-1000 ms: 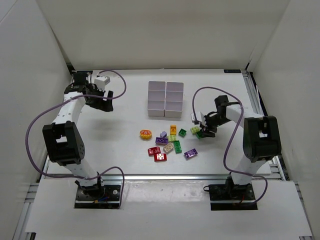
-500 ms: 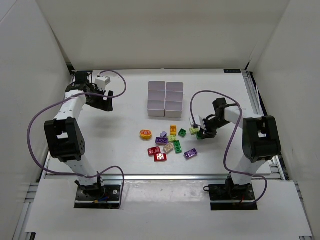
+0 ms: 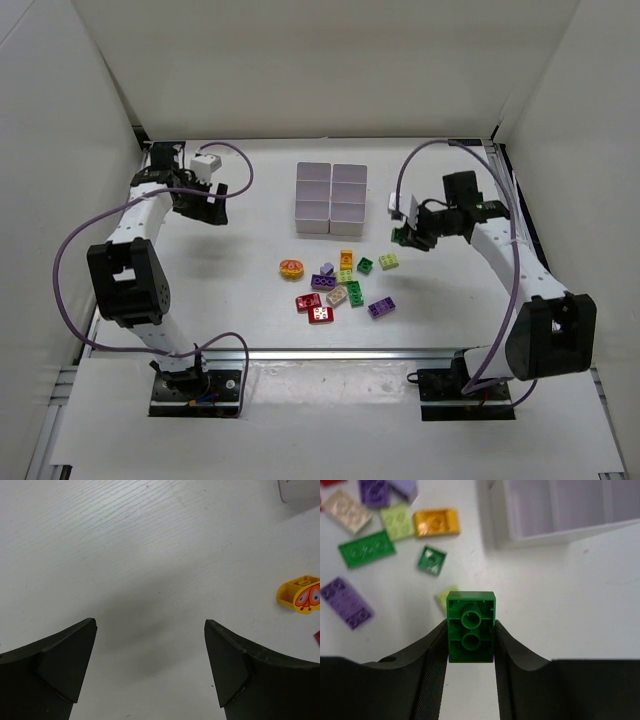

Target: Sort the legos into containers by color

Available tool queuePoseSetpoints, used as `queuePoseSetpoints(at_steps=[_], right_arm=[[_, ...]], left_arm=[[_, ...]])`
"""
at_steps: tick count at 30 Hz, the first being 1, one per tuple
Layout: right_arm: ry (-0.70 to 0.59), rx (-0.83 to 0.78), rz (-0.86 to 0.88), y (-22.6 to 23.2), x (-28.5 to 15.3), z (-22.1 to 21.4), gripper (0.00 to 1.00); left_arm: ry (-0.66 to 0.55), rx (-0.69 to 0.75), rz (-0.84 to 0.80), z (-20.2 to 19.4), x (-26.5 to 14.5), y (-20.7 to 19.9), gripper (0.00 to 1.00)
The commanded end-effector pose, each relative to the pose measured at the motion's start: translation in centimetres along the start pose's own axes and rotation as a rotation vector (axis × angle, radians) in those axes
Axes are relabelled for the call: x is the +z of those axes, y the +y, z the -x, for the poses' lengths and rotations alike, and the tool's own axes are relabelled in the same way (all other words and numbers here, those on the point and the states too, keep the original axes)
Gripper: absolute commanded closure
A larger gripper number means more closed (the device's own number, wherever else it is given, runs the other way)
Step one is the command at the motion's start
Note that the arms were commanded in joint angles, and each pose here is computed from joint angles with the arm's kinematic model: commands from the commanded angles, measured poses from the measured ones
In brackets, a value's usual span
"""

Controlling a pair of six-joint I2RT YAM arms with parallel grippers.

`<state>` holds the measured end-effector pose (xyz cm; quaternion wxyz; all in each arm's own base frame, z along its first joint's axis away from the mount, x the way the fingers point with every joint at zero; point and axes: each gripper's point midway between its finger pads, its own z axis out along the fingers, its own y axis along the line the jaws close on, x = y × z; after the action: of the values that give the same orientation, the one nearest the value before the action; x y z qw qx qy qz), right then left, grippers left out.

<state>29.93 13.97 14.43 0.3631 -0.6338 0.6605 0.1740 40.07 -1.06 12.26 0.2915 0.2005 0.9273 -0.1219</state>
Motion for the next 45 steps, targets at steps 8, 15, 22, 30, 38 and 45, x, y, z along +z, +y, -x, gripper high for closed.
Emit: queuePoseSetpoints(at_steps=[8, 15, 22, 30, 38, 45], right_arm=[[-0.131, 0.126, -0.146, -13.3, 2.3, 10.6, 0.94], [-0.124, 0.069, -0.120, -16.4, 7.6, 12.8, 0.94], [-0.095, 0.054, -0.125, -17.8, 10.9, 12.2, 0.92], [-0.047, 0.024, -0.174, -19.2, 13.2, 10.8, 0.91], [-0.028, 0.010, -0.205, -20.2, 13.7, 10.5, 0.88], [-0.013, 0.020, -0.215, -20.2, 13.7, 10.1, 0.57]], left_arm=[[-0.118, -0.005, 0.006, 4.4, -2.4, -0.5, 0.00], [-0.121, 0.013, 0.045, 5.0, -2.7, 0.4, 0.00], [-0.116, 0.007, 0.052, 5.1, -2.5, 0.7, 0.01], [-0.113, 0.009, 0.059, 5.3, -2.2, 1.2, 0.01], [-0.104, 0.006, 0.054, 5.4, -1.5, 1.4, 0.01], [-0.093, 0.002, 0.051, 5.3, -1.0, 1.7, 0.01]])
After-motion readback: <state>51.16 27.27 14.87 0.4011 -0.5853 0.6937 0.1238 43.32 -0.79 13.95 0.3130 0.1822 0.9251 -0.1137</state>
